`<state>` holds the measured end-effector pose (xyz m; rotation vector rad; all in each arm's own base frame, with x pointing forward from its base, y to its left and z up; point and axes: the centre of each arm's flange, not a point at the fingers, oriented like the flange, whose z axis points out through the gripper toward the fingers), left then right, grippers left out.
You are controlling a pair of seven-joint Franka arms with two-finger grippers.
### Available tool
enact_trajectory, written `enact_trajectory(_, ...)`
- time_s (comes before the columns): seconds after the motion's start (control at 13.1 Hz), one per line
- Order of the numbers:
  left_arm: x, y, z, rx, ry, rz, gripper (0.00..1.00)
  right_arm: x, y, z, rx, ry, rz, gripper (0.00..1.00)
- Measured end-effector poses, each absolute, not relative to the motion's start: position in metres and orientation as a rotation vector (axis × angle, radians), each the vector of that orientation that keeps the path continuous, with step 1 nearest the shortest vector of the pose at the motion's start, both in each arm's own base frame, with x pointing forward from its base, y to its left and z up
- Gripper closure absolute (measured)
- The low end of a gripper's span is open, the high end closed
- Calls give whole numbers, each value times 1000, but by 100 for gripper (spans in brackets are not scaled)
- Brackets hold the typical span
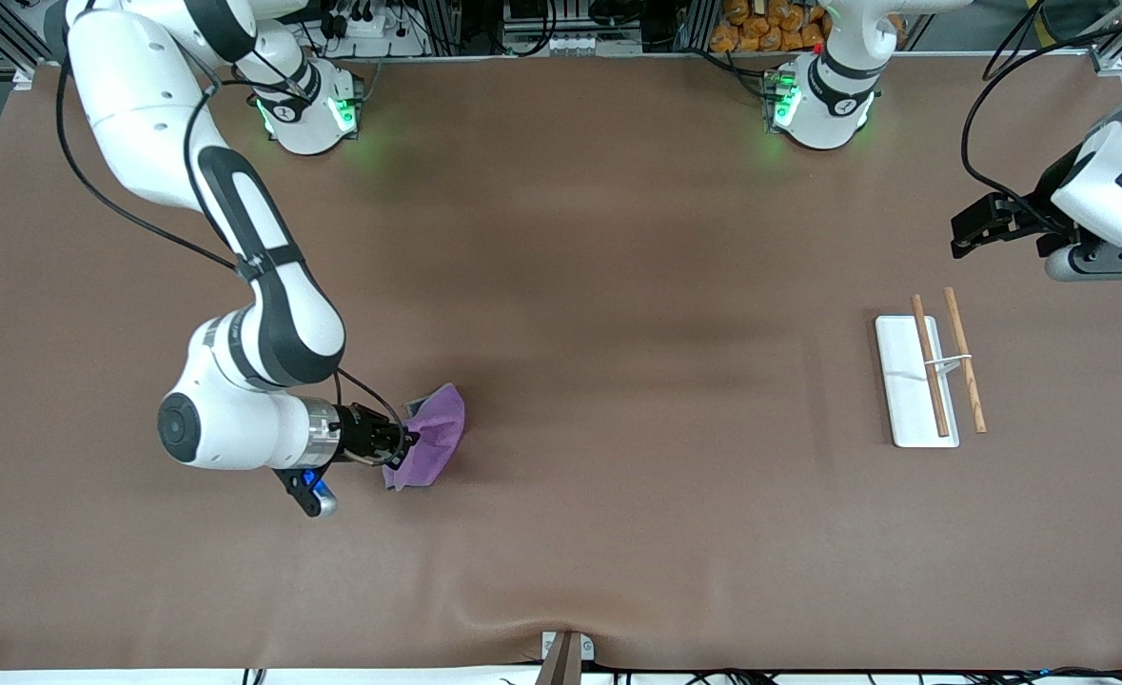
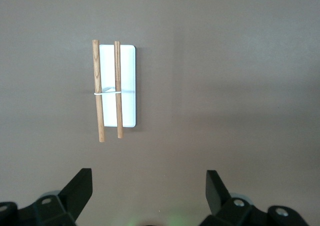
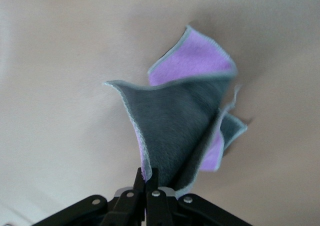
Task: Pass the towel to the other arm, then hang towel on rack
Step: 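Lift the towel with the right gripper toward the table middle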
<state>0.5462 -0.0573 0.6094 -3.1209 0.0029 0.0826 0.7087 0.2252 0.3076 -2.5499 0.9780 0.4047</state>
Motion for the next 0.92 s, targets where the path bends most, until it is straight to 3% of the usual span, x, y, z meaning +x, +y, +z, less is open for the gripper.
enact_trajectory(0.92,545,-60,609,-3126,8,95,0,658,398,460,-2166,1473,494,98)
